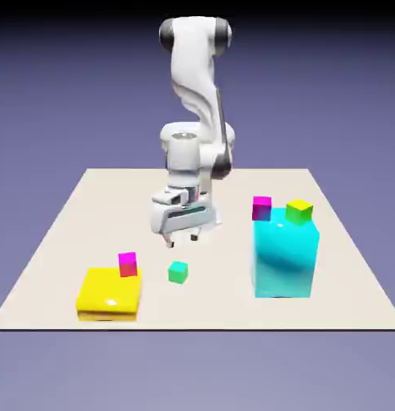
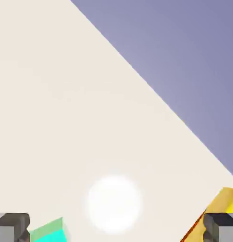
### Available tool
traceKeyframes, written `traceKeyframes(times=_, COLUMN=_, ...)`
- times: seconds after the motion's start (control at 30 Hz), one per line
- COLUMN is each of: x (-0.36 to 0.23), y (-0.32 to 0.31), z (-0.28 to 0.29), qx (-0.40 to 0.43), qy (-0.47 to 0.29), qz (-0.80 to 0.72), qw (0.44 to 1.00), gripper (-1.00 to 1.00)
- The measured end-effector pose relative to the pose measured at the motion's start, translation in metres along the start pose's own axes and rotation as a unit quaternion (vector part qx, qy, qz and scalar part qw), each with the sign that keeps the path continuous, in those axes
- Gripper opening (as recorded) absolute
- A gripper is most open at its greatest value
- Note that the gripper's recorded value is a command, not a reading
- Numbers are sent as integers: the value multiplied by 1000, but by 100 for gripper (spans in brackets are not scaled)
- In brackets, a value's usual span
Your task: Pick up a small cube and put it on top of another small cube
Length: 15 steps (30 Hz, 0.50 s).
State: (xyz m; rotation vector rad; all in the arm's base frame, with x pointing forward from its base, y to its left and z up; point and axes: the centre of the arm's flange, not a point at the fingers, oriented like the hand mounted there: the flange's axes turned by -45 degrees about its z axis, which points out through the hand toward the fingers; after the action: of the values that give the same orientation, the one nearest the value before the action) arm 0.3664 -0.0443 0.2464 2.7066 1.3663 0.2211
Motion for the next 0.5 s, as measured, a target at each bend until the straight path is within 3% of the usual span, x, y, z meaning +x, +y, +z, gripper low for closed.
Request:
traceKeyframes(times=0.23, x=-31, y=-24, z=49, qx=82, qy=-41, qz=-128, qw=988, gripper=0)
traceKeyframes(times=0.5, x=-36, y=-32, z=106, qx=81, qy=-41, qz=-130, qw=987, gripper=0)
